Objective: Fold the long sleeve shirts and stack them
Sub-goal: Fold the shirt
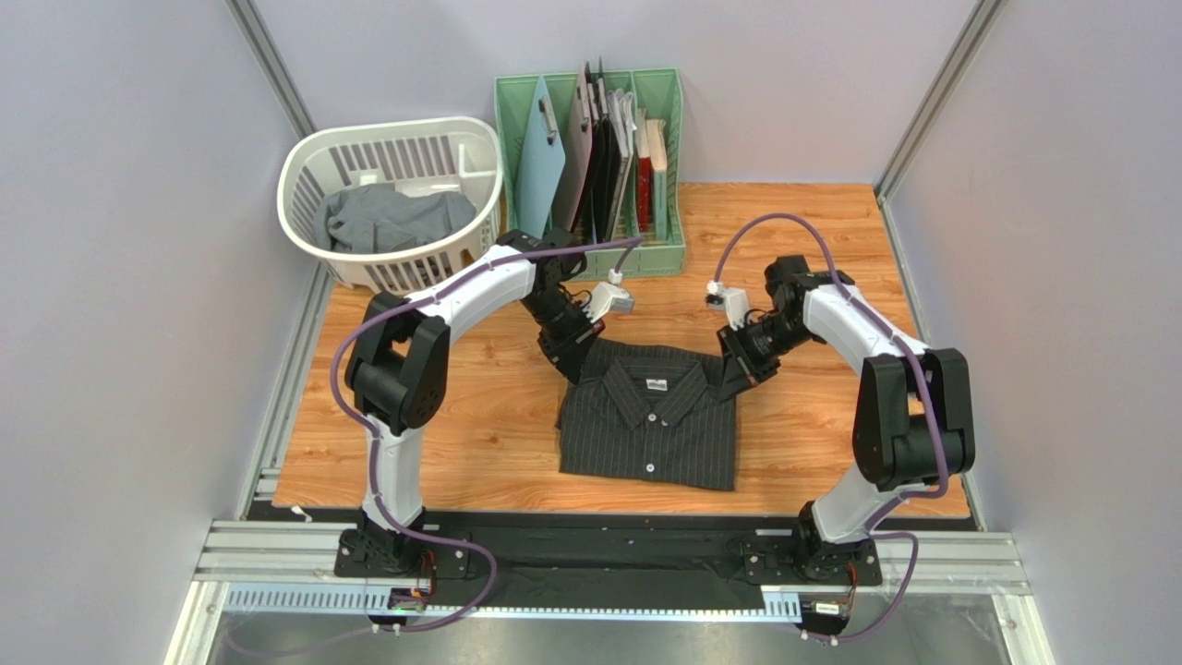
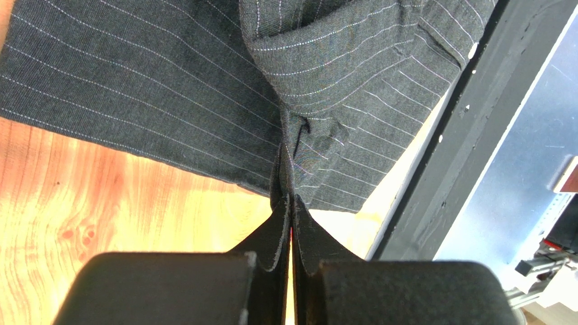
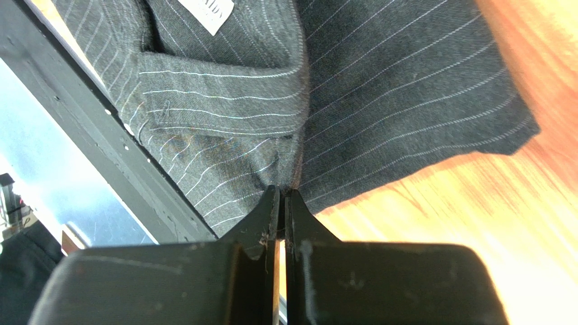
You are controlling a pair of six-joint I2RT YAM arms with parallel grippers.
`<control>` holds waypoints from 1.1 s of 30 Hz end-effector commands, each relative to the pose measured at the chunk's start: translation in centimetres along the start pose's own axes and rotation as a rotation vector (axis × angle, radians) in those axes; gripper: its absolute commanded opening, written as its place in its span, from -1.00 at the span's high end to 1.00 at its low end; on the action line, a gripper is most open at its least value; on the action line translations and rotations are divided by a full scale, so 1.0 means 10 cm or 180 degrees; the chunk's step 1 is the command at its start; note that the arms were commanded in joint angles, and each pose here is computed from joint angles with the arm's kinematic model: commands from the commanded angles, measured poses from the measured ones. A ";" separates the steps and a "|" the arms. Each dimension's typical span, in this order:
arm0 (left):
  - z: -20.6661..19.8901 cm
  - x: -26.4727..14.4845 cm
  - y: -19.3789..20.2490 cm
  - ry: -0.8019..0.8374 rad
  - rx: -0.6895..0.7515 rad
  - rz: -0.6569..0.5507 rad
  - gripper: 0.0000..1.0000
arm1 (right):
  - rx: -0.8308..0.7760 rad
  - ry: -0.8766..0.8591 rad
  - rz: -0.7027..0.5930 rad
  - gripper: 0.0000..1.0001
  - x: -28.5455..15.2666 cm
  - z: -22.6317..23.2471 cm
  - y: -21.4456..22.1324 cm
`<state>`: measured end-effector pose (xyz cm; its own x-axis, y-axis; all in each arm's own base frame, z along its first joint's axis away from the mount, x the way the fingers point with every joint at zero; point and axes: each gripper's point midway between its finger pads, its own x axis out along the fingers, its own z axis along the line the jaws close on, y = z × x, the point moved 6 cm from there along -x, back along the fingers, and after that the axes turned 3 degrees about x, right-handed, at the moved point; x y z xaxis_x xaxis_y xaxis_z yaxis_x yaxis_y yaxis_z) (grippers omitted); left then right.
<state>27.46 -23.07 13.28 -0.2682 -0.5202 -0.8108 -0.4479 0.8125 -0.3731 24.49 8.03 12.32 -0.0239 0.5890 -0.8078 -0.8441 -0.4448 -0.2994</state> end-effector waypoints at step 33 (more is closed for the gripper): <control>0.63 -0.25 -0.45 -0.0631 -0.0470 -0.0694 0.16 | 0.0331 0.1147 -0.0763 -0.16 -0.39 -0.62 -0.76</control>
<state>35.27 -24.01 8.24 -0.0732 -0.4452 -0.8924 -0.5743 0.7504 -0.3272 32.76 5.61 9.09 0.1606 0.4430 -0.8820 -0.9182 -0.2607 -0.2981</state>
